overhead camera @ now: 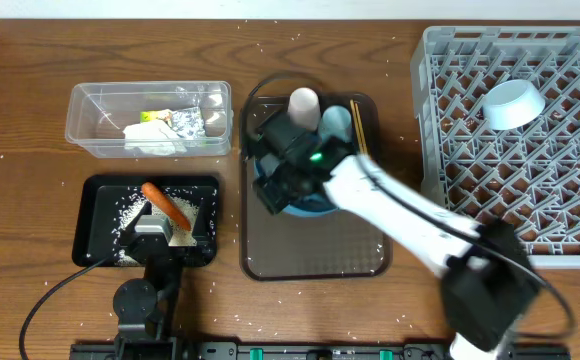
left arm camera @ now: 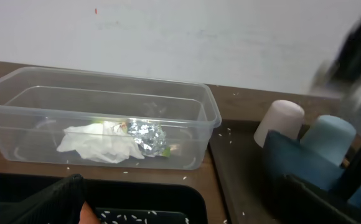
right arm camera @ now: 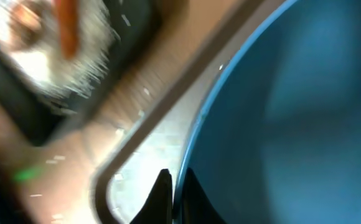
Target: Sort waste into correct bins and load items into the dishwasher rack
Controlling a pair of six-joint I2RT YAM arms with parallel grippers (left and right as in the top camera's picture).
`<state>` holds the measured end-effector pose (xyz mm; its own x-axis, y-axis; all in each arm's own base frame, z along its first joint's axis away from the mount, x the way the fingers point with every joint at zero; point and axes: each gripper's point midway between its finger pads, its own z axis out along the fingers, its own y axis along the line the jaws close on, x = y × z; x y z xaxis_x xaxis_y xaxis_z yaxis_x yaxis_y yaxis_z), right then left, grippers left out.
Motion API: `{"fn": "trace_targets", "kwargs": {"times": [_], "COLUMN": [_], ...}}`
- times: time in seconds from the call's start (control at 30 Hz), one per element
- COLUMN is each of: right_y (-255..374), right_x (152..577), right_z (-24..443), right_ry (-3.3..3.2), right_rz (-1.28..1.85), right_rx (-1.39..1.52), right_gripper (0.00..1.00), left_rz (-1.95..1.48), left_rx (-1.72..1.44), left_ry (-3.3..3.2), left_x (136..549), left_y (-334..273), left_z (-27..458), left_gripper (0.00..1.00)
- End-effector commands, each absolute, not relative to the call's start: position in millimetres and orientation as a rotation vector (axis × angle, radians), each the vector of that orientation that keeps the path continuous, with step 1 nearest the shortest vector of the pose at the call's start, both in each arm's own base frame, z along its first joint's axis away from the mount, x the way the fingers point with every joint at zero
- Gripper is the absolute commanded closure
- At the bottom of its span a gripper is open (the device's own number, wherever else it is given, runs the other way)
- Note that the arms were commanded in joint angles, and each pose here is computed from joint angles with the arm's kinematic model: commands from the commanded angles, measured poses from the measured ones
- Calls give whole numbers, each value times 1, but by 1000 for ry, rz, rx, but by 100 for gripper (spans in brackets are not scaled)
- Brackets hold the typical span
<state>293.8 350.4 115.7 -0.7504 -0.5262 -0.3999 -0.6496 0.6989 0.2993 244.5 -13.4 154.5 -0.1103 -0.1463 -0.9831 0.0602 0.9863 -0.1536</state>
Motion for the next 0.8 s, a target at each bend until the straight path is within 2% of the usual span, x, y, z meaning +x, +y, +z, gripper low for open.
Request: {"fn": "trace_targets", "kwargs": {"times": [0.0, 0.2, 0.3, 0.4, 0.53, 0.63, 0.77], "right_y": [338, 255, 205, 174, 164, 174, 202], "right_x": [308, 337, 345, 337, 321, 311, 306], "right_z": [202, 304, 342, 366, 358, 332, 290], "right_ry": [2465, 2245, 2153, 2074, 2113, 2199, 2325], "right_rz": [802, 835, 848, 891, 881, 845, 768], "right_rx": [-810, -570, -456, -462, -517, -603, -701], "right_gripper": [99, 99, 99, 99, 91, 78, 71], "left_rz": [-182, -182, -182, -182, -182, -182, -182], "left_rx": [-54, -54, -54, -54, -54, -54, -54], "left_ry": [1717, 1717, 1717, 1717, 1717, 1717, 1717], "left_x": [244, 244, 244, 244, 244, 244, 244], "left_y": [-16, -16, -16, -16, -16, -16, -16], "left_z": [139, 139, 139, 139, 139, 139, 139], "left_gripper": [2, 2, 2, 2, 2, 2, 2]}}
